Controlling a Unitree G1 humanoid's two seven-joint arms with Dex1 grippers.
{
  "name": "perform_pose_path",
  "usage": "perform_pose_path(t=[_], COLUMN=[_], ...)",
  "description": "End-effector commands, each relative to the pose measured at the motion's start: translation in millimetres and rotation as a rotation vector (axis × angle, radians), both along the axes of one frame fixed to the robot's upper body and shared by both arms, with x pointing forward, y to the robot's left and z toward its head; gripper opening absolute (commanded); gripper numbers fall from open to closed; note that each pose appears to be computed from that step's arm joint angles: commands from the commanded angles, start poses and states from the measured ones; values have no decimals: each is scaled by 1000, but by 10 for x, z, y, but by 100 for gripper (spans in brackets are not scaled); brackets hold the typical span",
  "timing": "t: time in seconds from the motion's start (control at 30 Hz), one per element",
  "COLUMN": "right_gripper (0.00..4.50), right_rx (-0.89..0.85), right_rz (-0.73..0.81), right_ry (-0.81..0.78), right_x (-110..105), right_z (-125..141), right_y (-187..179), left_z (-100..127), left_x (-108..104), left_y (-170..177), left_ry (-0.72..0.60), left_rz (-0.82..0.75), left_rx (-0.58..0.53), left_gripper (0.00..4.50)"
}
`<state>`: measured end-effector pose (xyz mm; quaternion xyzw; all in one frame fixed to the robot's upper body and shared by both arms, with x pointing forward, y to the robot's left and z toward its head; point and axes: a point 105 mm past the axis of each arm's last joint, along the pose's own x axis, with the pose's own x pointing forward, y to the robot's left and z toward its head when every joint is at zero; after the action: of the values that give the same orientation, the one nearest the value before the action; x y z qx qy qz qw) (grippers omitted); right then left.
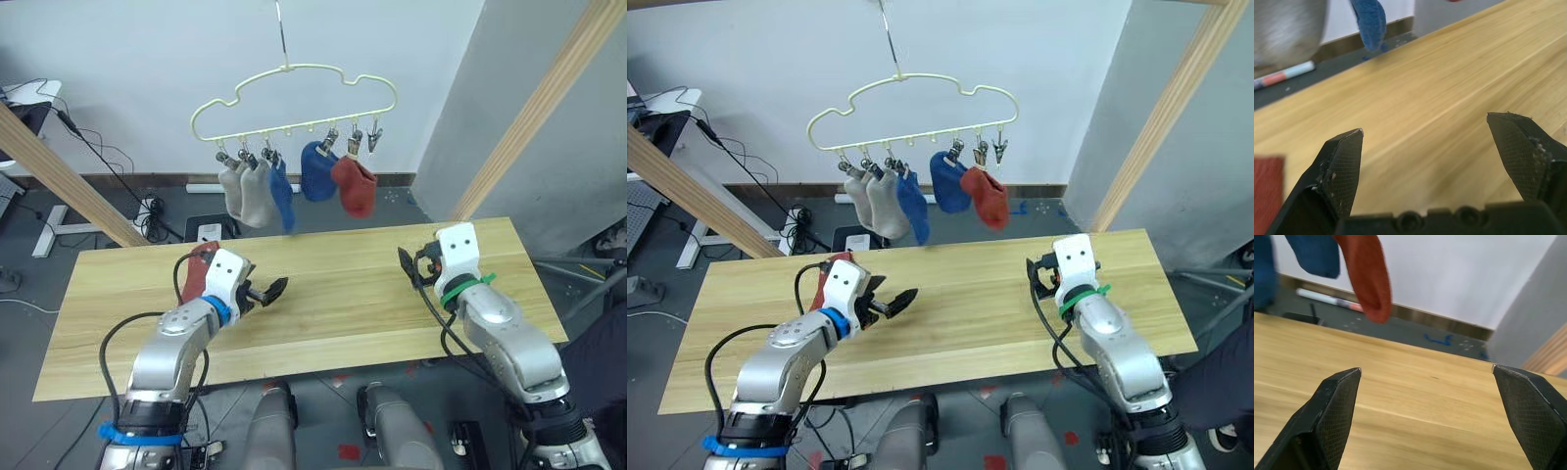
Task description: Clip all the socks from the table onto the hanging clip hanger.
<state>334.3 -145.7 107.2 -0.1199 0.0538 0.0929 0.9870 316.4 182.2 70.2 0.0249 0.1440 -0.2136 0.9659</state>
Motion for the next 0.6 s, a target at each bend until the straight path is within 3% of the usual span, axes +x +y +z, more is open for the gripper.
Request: perform_pose_path(t=[0.03,0.27,0.6], right_gripper=[450,450,450], right_rx=[-33,41,69], right_rz=[2,-16,-64], right_ry=[-74,-71,-42], right_x=[-20,91,214], right_z=[30,-28,-27], right_y=[35,76,-360], left_z=[101,126,99], left_x=[-90,-236,-226], left_y=[181,403,80], left_ry=[-65,-136,-199], left_rz=[106,225,38], left_rx=[65,26,-17], left_gripper=[448,448,448])
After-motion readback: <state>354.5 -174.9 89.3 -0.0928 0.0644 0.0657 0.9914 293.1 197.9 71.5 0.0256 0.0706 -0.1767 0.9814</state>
